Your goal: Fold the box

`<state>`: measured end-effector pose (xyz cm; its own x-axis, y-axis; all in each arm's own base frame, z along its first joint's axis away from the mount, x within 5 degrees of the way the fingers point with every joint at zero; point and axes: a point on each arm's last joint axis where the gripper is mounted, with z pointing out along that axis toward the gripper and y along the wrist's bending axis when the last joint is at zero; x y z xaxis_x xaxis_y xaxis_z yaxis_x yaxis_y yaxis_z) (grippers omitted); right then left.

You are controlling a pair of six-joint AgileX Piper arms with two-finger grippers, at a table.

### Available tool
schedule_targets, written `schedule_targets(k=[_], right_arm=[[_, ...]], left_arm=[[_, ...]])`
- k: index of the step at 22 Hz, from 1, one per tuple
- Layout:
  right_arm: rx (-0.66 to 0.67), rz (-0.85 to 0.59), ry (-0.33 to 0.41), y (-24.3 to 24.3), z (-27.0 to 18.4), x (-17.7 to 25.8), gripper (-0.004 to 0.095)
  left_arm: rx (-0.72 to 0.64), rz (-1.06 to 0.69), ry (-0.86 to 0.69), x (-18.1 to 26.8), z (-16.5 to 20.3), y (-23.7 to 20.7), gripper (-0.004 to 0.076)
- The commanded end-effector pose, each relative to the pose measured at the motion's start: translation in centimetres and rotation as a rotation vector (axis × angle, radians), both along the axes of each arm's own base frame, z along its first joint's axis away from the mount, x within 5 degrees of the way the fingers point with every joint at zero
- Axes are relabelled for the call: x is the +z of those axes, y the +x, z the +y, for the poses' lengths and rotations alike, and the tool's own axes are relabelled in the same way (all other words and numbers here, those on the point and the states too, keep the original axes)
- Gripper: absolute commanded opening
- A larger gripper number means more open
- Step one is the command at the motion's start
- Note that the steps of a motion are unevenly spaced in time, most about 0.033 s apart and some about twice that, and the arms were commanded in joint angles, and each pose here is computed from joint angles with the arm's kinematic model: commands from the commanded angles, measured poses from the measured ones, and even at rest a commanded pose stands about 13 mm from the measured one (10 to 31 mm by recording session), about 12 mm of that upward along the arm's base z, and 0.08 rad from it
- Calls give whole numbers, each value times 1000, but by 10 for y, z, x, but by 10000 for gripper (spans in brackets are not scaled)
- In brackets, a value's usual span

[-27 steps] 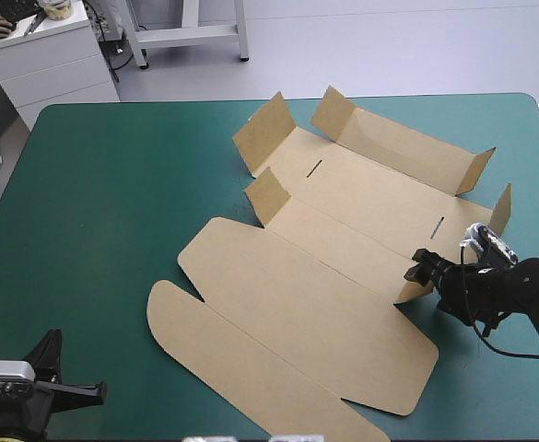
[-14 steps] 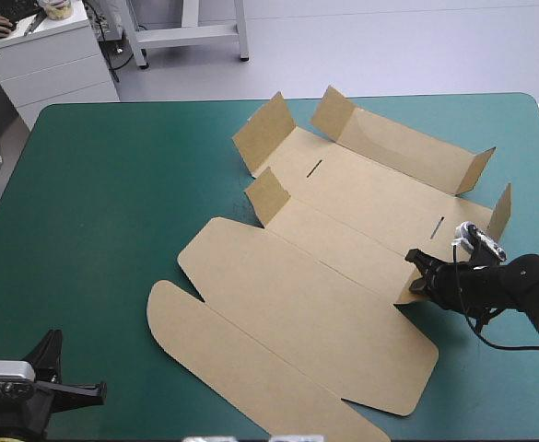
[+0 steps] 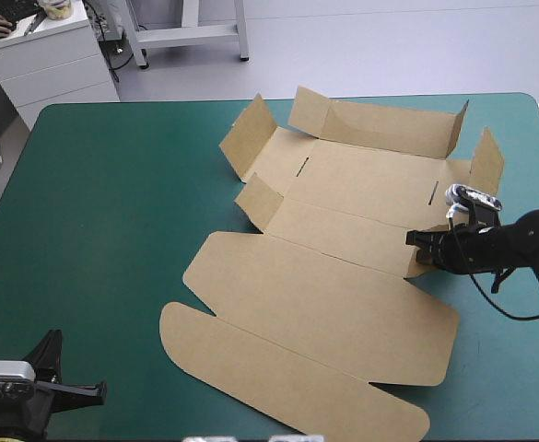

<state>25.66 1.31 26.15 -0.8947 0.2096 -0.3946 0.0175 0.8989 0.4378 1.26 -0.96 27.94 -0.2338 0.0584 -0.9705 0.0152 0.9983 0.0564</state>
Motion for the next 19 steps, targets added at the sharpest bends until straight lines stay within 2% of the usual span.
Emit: schedule_targets(k=[1, 4, 6, 10, 11, 13, 19], right_arm=[[109, -1, -43, 21, -2, 27, 0], [191, 15, -47, 49, -2, 36, 0], [316, 60, -118, 73, 6, 37, 0], [462, 116, -278, 96, 24, 33, 0], [517, 119, -341, 106, 36, 31, -1], [600, 86, -410, 119, 60, 31, -1], [862, -39, -514, 131, 121, 28, -1]], left_arm=[[-2, -102, -9, 12, 0, -3, -10], [-2, -102, -9, 12, 0, -3, -10], [-2, -102, -9, 12, 0, -3, -10], [-2, -102, -9, 12, 0, -3, -10], [-2, -102, -9, 12, 0, -3, -10], [-2, -102, -9, 12, 0, -3, -10], [-2, -102, -9, 12, 0, -3, -10]])
